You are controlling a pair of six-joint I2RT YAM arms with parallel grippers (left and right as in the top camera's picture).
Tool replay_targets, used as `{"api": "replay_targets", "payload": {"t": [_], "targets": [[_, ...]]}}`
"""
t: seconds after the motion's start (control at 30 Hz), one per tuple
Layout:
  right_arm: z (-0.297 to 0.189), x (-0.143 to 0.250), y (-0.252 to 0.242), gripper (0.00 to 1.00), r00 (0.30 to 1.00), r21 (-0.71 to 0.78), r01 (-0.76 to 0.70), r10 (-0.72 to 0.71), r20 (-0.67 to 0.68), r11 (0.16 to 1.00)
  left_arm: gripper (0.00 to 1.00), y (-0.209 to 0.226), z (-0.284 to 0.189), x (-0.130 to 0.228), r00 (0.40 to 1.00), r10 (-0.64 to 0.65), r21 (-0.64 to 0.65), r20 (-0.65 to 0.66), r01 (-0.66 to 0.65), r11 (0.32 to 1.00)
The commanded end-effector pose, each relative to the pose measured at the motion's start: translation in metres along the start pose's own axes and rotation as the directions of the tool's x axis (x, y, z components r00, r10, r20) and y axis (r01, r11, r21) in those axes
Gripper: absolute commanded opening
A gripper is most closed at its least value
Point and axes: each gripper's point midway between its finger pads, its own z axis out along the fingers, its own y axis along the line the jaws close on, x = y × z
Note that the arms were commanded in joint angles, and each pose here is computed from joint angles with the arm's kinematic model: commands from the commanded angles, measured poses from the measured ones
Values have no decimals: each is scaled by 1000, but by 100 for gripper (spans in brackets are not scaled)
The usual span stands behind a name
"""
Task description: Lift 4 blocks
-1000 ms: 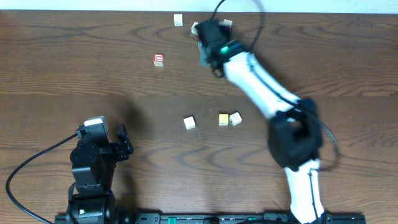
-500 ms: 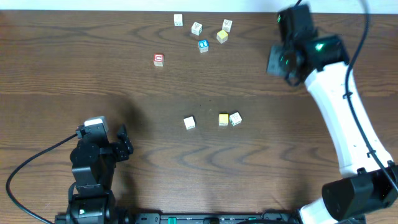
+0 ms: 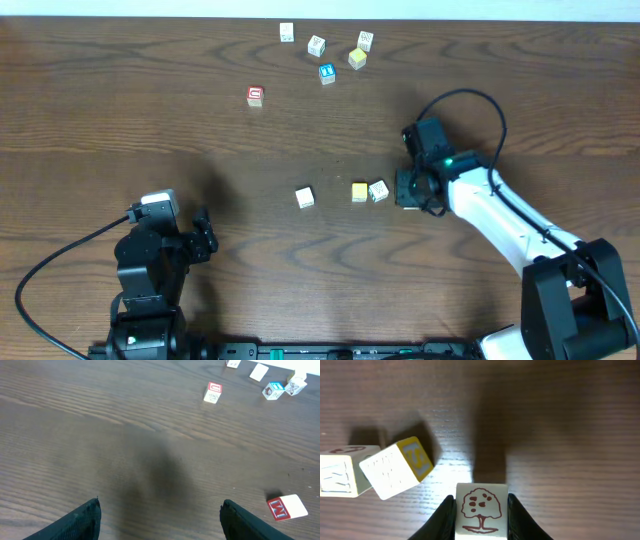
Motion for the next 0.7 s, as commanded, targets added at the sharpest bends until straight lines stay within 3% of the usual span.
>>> {"api": "replay_targets", "payload": {"t": [0.0, 0.67], "targets": [[-2, 3, 10, 1, 999, -34, 28, -26, 31, 999, 77, -1, -3, -7, 1000, -5, 5, 16, 4, 1000], [6, -18, 28, 5, 980, -109, 124, -104, 172, 986, 77, -1, -3, -7, 1000, -5, 5, 16, 4, 1000]]}}
